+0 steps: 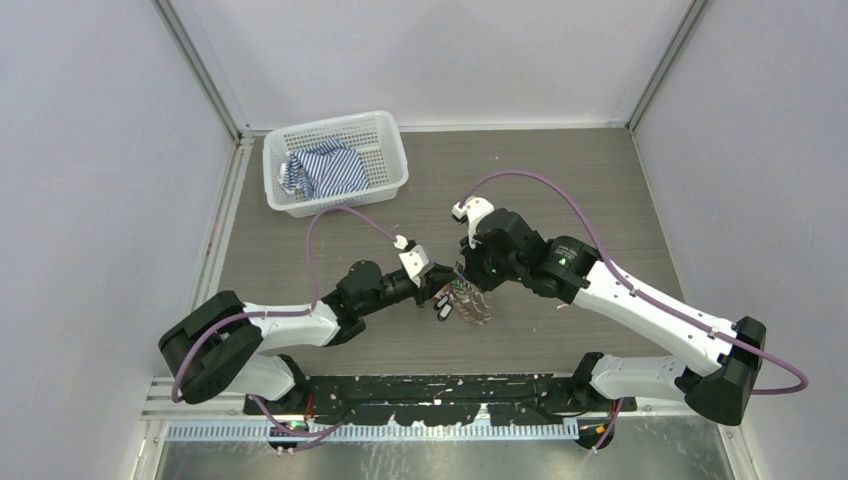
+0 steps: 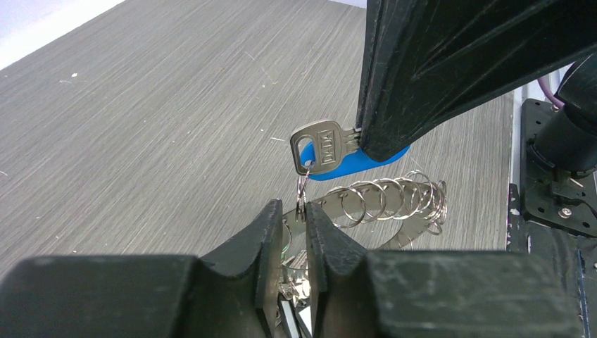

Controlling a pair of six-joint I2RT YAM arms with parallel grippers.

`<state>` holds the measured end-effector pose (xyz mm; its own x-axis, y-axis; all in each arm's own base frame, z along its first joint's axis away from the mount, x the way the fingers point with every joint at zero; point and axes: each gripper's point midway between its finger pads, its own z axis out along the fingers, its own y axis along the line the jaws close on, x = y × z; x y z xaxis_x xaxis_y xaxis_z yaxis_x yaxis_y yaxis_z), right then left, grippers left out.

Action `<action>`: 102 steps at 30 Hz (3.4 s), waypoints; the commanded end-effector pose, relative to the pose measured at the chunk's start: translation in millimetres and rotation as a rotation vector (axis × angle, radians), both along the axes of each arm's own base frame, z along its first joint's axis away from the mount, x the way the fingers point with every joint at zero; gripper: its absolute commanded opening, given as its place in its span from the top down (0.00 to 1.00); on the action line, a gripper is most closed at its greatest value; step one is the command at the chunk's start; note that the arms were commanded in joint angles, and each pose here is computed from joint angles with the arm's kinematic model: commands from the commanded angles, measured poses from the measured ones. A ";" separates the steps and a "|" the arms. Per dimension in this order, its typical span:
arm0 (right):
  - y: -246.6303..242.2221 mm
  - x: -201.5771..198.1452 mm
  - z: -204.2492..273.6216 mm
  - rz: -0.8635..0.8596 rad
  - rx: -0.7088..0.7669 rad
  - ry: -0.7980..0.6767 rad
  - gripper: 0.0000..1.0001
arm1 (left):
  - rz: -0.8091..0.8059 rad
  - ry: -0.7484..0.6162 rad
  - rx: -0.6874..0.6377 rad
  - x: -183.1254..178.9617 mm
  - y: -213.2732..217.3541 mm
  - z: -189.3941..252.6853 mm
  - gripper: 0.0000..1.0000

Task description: Remove the keys from the keyring

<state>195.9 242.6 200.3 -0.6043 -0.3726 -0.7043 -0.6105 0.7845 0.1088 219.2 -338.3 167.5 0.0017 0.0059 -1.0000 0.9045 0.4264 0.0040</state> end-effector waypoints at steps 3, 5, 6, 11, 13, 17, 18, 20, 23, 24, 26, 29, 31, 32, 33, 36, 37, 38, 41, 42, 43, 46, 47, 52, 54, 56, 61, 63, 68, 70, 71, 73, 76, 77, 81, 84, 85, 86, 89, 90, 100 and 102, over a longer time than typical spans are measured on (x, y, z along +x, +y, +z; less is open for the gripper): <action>4.2 9.8 28.5 -0.013 0.066 -0.084 0.99 | -0.001 -0.062 -0.043 1.8 0.5 22.2 1.00; 1.7 13.3 28.1 -0.035 0.053 -0.092 0.99 | 0.000 -0.062 -0.043 1.5 1.1 22.1 1.00; -0.1 15.7 26.6 -0.052 0.042 -0.093 0.99 | 0.004 -0.060 -0.044 1.5 2.0 22.1 1.00; -17.7 29.5 14.3 -0.178 -0.040 -0.092 0.99 | 0.032 -0.055 -0.053 0.7 9.1 22.4 1.00; -20.2 30.5 7.7 -0.199 -0.047 -0.074 0.99 | 0.052 -0.054 -0.059 1.8 12.0 23.6 1.00; -19.3 29.0 1.7 -0.206 -0.037 -0.055 0.99 | 0.084 -0.059 -0.069 2.1 16.8 25.4 1.00; -19.1 29.1 2.0 -0.206 -0.035 -0.054 0.99 | 0.085 -0.062 -0.070 1.4 17.1 25.9 1.00; -17.5 29.1 3.2 -0.200 -0.030 -0.056 0.99 | 0.077 -0.060 -0.070 -0.8 16.4 25.6 1.00; -11.7 28.9 11.1 -0.170 -0.006 -0.063 0.99 | 0.073 -0.045 -0.063 -0.7 14.7 24.3 0.94; -10.1 28.5 13.2 -0.158 -0.004 -0.065 0.99 | 0.074 -0.038 -0.059 -0.6 14.5 24.9 0.89; -7.3 27.6 17.8 -0.132 0.002 -0.067 0.99 | 0.080 -0.029 -0.048 0.0 15.5 26.4 0.74; -4.4 24.5 22.7 -0.104 0.017 -0.068 0.99 | 0.085 -0.036 -0.025 0.8 17.5 30.1 0.68; -3.7 23.0 24.2 -0.093 0.022 -0.070 0.99 | 0.090 -0.049 -0.009 1.6 19.1 30.8 0.69; -3.3 22.3 24.6 -0.087 0.023 -0.069 0.99 | 0.090 -0.051 -0.008 2.0 18.8 32.1 0.69; -3.0 21.4 25.4 -0.084 0.028 -0.068 0.99 | 0.087 -0.049 -0.005 2.2 17.7 32.7 0.69; -2.4 20.5 28.1 -0.077 0.038 -0.071 0.99 | 0.029 -0.060 0.019 -0.8 8.4 33.4 0.71; -1.5 19.3 28.1 -0.069 0.039 -0.069 0.99 | 0.007 -0.055 0.018 -2.6 4.4 34.1 0.71; -0.8 19.0 29.2 -0.066 0.042 -0.071 0.99 | -0.013 -0.049 0.014 -4.3 0.6 34.5 0.71; -1.1 18.3 30.8 -0.061 0.041 -0.076 0.99 | -0.047 -0.020 0.006 -5.9 -8.1 33.6 0.71; -1.3 18.5 31.3 -0.062 0.039 -0.078 0.99 | -0.053 -0.010 0.001 -6.6 -10.0 32.5 0.72; -2.1 18.6 31.0 -0.064 0.037 -0.078 0.99 | -0.060 -0.007 -0.005 -7.2 -11.6 32.8 0.73; -2.3 17.8 31.6 -0.061 0.036 -0.080 0.99 | -0.068 0.008 -0.001 -6.8 -14.9 28.8 0.74; -2.4 17.7 32.0 -0.061 0.038 -0.080 0.99 | -0.067 0.013 0.002 -6.7 -15.1 26.6 0.74; -0.8 15.8 33.3 -0.054 0.048 -0.078 0.99 | -0.035 0.021 -0.003 -0.5 -14.5 21.0 0.74; 0.1 15.2 32.3 -0.051 0.047 -0.077 0.99 | -0.026 0.016 -0.017 2.1 -16.1 22.4 0.74; 0.5 14.7 31.2 -0.049 0.046 -0.076 0.99 | -0.025 0.016 -0.022 3.9 -18.0 23.0 0.75; -1.0 14.3 32.4 -0.052 0.049 -0.081 0.99 | -0.027 0.013 -0.034 6.7 -22.5 25.5 0.79; -1.6 13.8 30.7 -0.051 0.044 -0.078 0.99 | -0.014 0.010 -0.048 8.5 -21.6 27.4 0.81; -3.1 11.8 28.4 -0.054 0.045 -0.073 0.99 | -0.013 0.009 -0.056 8.4 -21.4 30.9 0.80; -3.3 11.7 28.8 -0.056 0.048 -0.074 0.99 | -0.016 0.010 -0.053 7.9 -21.7 31.0 0.80; -3.5 11.8 29.1 -0.057 0.048 -0.075 0.99 | -0.020 0.011 -0.048 7.6 -21.9 29.9 0.81; -3.4 11.5 29.1 -0.055 0.049 -0.075 0.99 | -0.025 0.013 -0.045 6.9 -22.7 28.2 0.86; -3.2 11.2 26.7 -0.056 0.046 -0.068 0.99 | -0.023 0.015 -0.062 7.0 -22.7 29.8 0.87; -3.1 10.7 26.1 -0.056 0.047 -0.066 0.99 | -0.024 0.013 -0.064 6.7 -22.9 29.8 0.90; -11.8 19.3 21.5 -0.129 0.017 -0.081 0.99 | -0.006 0.005 -0.073 6.9 -18.1 29.8 1.00; -32.1 33.2 8.4 -0.258 -0.054 -0.064 0.99 | 0.013 0.001 -0.081 6.7 -12.5 31.2 1.00; -35.4 35.5 2.9 -0.288 -0.058 -0.040 0.99 | 0.014 -0.004 -0.081 5.7 -11.2 31.5 1.00; -37.0 37.1 -1.7 -0.306 -0.057 -0.023 0.99 | 0.019 -0.011 -0.083 5.5 -10.0 33.4 1.00; -34.6 36.6 -11.0 -0.321 -0.042 0.013 0.99 | 0.026 -0.023 -0.084 4.3 -7.5 35.2 1.00; -33.7 36.2 -13.4 -0.324 -0.040 0.021 0.99 | 0.029 -0.025 -0.087 4.0 -6.7 36.2 1.00; -22.6 30.5 -27.7 -0.283 -0.031 0.080 0.99 | 0.044 -0.045 -0.118 2.0 -3.2 43.9 1.00; -19.9 30.0 -29.1 -0.278 -0.018 0.087 0.99 | 0.045 -0.052 -0.119 1.7 -3.1 44.4 1.00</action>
<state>218.4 223.9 173.7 -0.7425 -0.2277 -0.6299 -0.3892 0.9120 0.1291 220.6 -341.4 165.8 -0.0508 0.0136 -0.9986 0.8869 0.4603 -0.0389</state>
